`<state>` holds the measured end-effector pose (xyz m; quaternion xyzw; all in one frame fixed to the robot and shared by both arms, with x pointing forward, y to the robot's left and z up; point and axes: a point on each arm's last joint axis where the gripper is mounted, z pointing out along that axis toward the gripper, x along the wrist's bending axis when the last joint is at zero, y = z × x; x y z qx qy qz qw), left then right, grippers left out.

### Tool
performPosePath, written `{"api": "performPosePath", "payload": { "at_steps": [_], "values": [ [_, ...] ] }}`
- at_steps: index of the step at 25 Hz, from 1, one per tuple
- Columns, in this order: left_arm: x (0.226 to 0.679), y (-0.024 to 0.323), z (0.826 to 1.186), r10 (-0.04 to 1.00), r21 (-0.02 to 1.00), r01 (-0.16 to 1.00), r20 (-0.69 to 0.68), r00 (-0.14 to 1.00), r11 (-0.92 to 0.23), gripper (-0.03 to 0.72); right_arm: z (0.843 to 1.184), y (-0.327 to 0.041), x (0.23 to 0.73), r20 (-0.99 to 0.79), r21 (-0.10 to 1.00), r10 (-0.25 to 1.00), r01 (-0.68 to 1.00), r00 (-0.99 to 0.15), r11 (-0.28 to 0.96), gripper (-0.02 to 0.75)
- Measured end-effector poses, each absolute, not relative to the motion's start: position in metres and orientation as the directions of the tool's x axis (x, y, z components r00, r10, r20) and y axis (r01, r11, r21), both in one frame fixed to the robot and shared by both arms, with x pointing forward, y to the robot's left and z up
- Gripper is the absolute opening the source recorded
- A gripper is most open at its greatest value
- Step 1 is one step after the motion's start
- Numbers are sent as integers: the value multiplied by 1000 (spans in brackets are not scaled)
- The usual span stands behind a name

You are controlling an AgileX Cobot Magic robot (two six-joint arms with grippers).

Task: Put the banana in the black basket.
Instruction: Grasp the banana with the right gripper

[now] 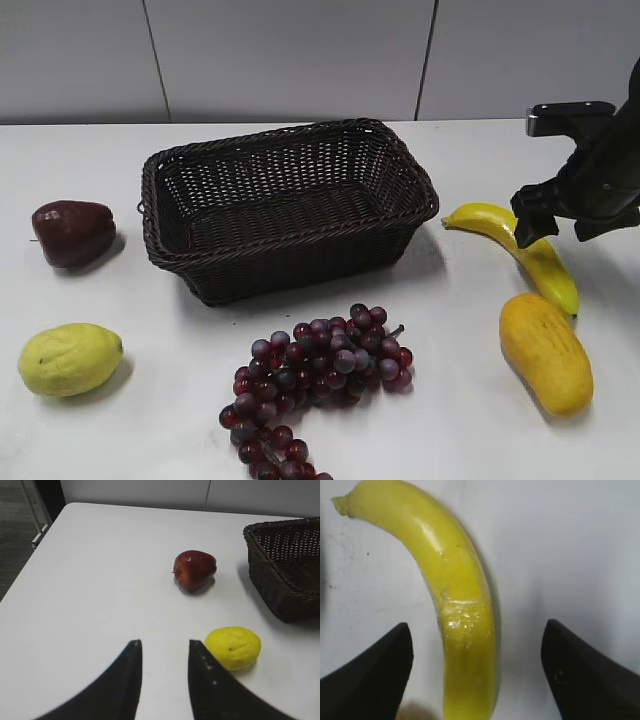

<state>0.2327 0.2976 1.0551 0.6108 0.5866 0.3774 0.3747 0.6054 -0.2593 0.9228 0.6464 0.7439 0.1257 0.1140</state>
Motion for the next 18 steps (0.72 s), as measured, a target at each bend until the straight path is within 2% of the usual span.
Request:
{"api": "performPosePath", "payload": {
  "at_steps": [10,12,16,18],
  "values": [
    [233,298,1055,999,901,434,21,27,-31,235,895,-259,610,-5,288,990,948,-139,134,566],
    [233,298,1055,999,900,434,22,27,-31,235,896,-259,611,-5,292,990,947,-139,134,512],
    [233,298,1055,999,901,434,21,27,-31,235,896,-259,611,-4,295,991,946,-137,133,334],
    [233,298,1055,999,901,434,21,27,-31,235,896,-258,611,-2,296,991,946,-135,130,332]
  ]
}}
